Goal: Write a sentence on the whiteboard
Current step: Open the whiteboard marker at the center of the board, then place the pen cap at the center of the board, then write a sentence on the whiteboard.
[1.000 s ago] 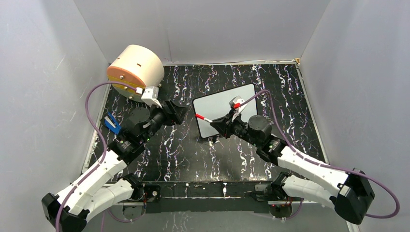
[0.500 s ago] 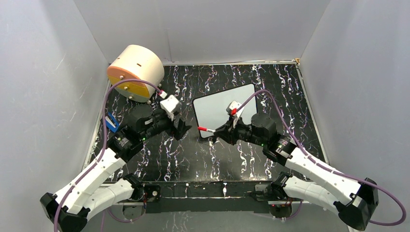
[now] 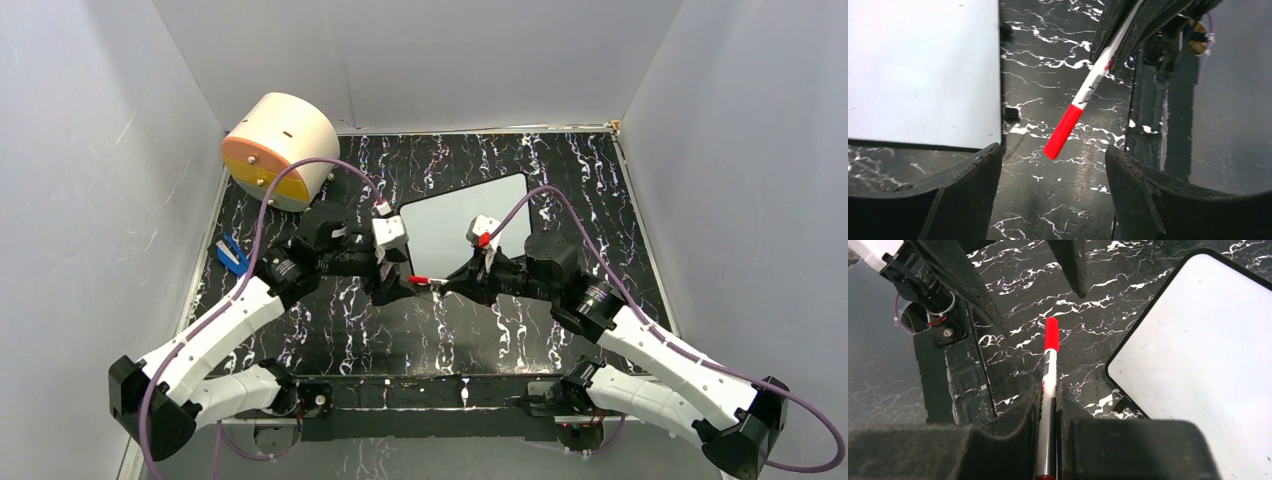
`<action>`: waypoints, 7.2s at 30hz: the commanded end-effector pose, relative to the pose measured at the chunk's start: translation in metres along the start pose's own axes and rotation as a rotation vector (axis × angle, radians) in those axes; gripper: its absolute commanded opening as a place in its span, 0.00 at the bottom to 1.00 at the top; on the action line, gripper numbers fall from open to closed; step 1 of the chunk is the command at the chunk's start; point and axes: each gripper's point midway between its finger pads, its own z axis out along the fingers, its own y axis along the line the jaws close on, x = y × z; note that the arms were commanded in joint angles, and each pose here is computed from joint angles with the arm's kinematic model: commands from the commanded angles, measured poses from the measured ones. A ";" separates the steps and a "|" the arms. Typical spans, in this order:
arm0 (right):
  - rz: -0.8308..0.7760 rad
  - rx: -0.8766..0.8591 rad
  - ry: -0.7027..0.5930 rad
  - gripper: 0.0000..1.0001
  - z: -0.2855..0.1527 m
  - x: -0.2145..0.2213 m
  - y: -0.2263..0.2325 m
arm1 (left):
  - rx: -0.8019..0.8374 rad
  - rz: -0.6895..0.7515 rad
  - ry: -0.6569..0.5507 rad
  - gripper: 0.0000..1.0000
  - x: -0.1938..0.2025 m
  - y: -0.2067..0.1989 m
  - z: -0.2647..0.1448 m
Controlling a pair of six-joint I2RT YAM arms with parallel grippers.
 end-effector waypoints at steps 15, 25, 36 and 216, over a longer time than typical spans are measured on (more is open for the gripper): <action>-0.083 -0.128 -0.118 0.00 -0.006 -0.037 0.023 | 0.283 -0.018 -0.023 0.56 -0.016 -0.034 0.011; -0.075 -0.144 -0.125 0.00 0.000 -0.038 0.024 | 0.313 -0.038 -0.004 0.46 -0.012 -0.034 0.017; -0.045 -0.185 -0.110 0.00 0.000 -0.034 0.031 | 0.322 0.005 -0.004 0.06 -0.009 -0.040 0.009; -0.163 0.769 -0.051 0.00 0.051 -0.050 -0.091 | -0.023 -0.493 -0.312 0.00 0.016 0.165 0.045</action>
